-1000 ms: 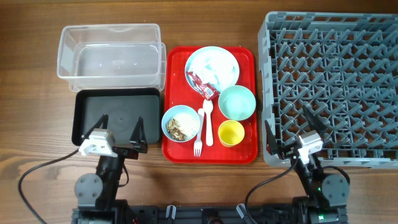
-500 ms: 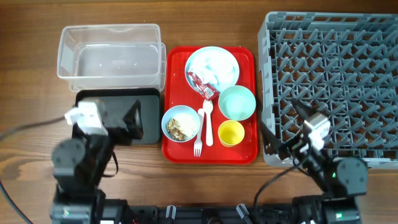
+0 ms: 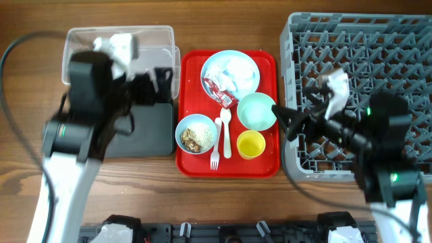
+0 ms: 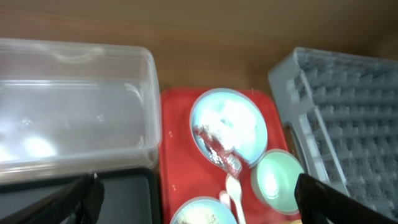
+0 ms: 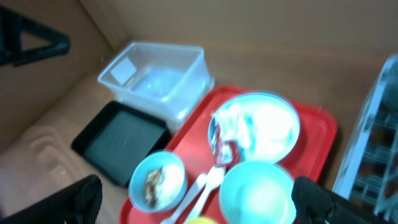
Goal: Sort waste into correct bins and load items into the dishwasher rack
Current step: 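Reach the left gripper to the plate and grasp the crumpled tissue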
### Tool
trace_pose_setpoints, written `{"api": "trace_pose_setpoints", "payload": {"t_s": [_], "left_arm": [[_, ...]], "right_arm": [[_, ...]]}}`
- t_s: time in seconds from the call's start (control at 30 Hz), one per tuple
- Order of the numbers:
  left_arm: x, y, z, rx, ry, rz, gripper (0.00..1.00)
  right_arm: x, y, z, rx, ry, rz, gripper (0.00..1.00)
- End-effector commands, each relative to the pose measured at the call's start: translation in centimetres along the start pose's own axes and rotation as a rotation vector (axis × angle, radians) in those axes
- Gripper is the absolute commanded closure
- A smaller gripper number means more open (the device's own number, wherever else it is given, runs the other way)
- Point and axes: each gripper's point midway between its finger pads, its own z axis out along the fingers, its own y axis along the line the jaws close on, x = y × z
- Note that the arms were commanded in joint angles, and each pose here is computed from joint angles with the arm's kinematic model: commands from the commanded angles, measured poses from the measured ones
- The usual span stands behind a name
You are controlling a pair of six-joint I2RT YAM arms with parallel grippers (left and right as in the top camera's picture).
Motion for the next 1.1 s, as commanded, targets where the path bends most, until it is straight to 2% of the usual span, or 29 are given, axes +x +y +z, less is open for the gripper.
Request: {"api": "trace_pose_setpoints", "payload": {"t_s": [0.0, 0.1, 0.27, 0.43, 0.53, 0.73, 0.83, 1.07], "left_arm": [[-1.2, -2.6, 2.9, 0.025, 0.128, 0.028, 0.00], [-0.3, -5.3, 5.7, 0.094, 0.235, 0.048, 0.00], [3.5, -7.8, 10.8, 0.152, 0.383, 0.065, 0.00], [5.4, -10.5, 14.5, 0.221, 0.434, 0.029, 0.00], [4.4, -11.0, 16.4, 0.150, 0.369, -0.114, 0.00], [3.6, -10.2, 18.2, -0.045, 0.244, -0.267, 0.00], [4.6, -9.4, 19.2, -0.161, 0.215, -0.341, 0.00], [7.8, -8.7, 22.3, -0.288, 0.217, -0.410, 0.00]], "right_arm": [[-1.9, 0.3, 0.4, -0.028, 0.040, 0.010, 0.00], [-2.0, -0.3, 1.1, -0.027, 0.070, 0.040, 0.00], [-0.6, -0.8, 2.0, -0.030, 0.132, 0.112, 0.00], [0.7, -0.7, 1.7, -0.024, 0.181, 0.169, 0.00], [0.9, -1.0, 1.6, -0.005, 0.190, 0.175, 0.00], [1.3, -1.2, 1.6, 0.011, 0.205, 0.187, 0.00], [1.5, -1.2, 1.6, 0.014, 0.211, 0.192, 0.00], [1.7, -1.2, 1.6, 0.015, 0.219, 0.200, 0.00]]}}
